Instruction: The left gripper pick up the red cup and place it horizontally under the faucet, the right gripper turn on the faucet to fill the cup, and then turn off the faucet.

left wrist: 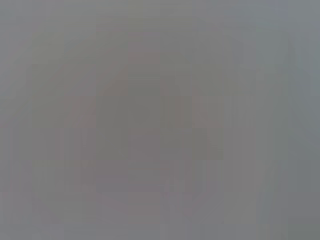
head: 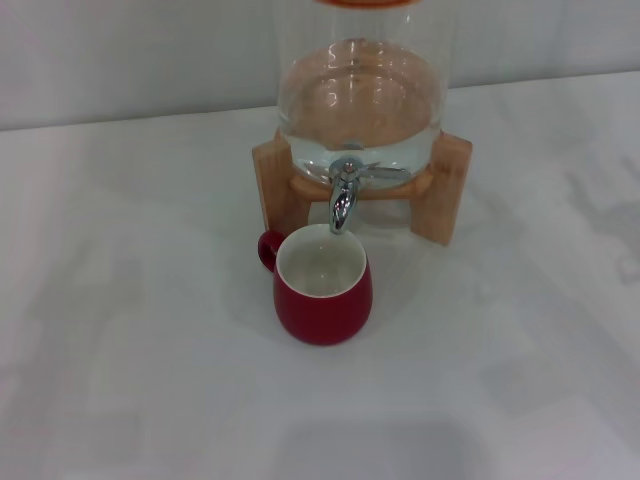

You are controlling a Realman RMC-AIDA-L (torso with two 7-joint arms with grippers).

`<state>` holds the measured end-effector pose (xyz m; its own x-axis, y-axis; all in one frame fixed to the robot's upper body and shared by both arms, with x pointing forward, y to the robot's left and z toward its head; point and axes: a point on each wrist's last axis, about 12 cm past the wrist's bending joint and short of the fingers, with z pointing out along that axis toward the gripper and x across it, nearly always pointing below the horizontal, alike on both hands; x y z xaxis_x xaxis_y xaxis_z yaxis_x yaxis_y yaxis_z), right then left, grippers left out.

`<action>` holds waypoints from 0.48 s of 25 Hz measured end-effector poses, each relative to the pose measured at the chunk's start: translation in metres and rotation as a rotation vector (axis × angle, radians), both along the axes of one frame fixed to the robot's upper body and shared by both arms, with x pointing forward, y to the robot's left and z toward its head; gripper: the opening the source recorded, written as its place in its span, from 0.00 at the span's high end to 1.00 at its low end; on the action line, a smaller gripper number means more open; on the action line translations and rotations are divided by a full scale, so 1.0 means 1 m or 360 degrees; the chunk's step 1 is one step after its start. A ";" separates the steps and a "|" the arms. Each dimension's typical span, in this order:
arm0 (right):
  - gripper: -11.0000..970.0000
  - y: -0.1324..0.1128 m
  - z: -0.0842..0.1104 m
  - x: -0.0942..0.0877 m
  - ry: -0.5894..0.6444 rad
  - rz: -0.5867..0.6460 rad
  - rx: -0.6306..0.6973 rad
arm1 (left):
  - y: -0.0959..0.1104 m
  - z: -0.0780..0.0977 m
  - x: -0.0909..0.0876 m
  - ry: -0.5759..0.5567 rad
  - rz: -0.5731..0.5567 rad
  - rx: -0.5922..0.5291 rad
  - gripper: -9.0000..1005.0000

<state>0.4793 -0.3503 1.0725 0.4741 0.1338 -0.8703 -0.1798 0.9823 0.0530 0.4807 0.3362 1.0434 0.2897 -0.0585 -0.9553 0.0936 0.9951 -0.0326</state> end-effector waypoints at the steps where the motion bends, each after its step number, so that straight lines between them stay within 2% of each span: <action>1: 0.12 0.000 0.000 0.000 0.0000 0.0000 0.0000 | 0.001 0.000 -0.001 0.0003 0.0009 -0.0002 0.58; 12: 0.12 0.001 0.001 0.002 -0.0008 0.0006 0.0017 | 0.023 -0.007 -0.018 0.0033 0.0212 -0.0045 0.58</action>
<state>0.4811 -0.3489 1.0735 0.4780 0.1448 -0.8663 -0.1840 0.9809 0.0625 0.4632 0.3593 1.0367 0.2769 -0.0477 -0.9597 -0.0400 0.9973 -0.0612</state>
